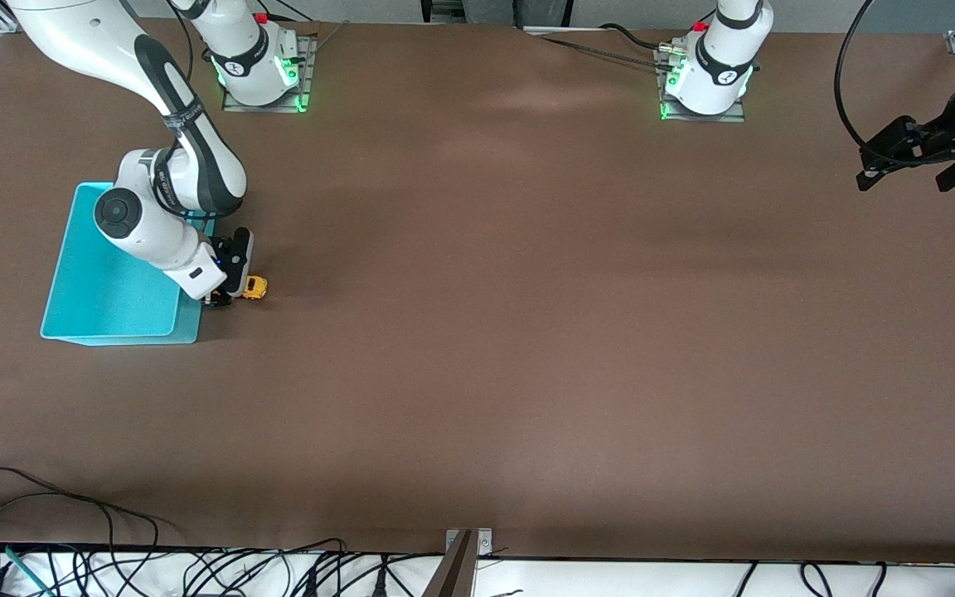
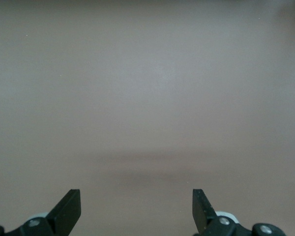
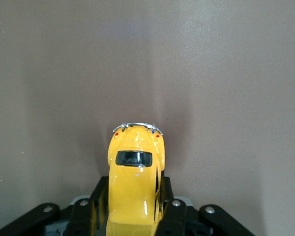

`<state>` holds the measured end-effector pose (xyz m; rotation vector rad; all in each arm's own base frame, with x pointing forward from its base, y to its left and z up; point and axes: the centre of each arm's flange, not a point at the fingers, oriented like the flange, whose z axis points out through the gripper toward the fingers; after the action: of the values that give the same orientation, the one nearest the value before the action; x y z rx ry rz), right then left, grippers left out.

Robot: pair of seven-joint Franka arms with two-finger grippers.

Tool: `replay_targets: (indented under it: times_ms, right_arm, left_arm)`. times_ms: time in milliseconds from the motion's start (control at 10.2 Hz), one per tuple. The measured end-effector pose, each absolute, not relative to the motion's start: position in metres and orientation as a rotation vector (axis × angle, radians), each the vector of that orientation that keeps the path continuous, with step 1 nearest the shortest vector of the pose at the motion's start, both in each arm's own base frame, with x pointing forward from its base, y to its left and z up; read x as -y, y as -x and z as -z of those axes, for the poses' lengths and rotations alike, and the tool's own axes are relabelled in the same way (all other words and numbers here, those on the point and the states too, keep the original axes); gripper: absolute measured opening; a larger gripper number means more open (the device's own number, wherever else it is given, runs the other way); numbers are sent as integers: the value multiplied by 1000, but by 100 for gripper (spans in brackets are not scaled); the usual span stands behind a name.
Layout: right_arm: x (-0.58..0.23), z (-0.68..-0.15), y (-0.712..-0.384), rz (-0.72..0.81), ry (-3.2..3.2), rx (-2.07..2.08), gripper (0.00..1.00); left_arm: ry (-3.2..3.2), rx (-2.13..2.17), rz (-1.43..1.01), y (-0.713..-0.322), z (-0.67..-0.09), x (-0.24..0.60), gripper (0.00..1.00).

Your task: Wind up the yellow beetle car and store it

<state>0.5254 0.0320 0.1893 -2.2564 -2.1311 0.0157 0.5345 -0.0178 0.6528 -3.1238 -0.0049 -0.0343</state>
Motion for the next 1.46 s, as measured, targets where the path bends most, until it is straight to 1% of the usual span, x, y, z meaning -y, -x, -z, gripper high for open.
replay_targets:
  times_ms: [195,293,684,879,977,1172,1270,1465]
  right_arm:
    - [-34,-197,-530,11,2259,2148,45]
    - [-41,-211,-534,37,2253,2166,45]
    - [-65,-306,-540,75,2263,2158,45]
    - [-42,-358,-538,34,2309,2092,45]
    - [-6,-372,-537,23,2375,2038,45]
    - [80,-376,-528,-7,2486,1926,45]
    - [105,-369,-521,-28,2498,1896,45]
    - [115,-343,-515,-53,2494,1891,45]
  left_arm:
    - [3126,-7,31,-535,-652,26,100]
    - [3124,-4,30,-534,-652,30,100]
    - [3124,13,13,-537,-648,25,100]
    - [3125,22,-1,-538,-644,22,100]
    - [3125,24,-4,-539,-643,21,100]
    - [3125,25,-8,-539,-642,21,100]
    - [3125,26,-10,-539,-642,20,100]
    - [3125,27,-13,-539,-642,20,100]
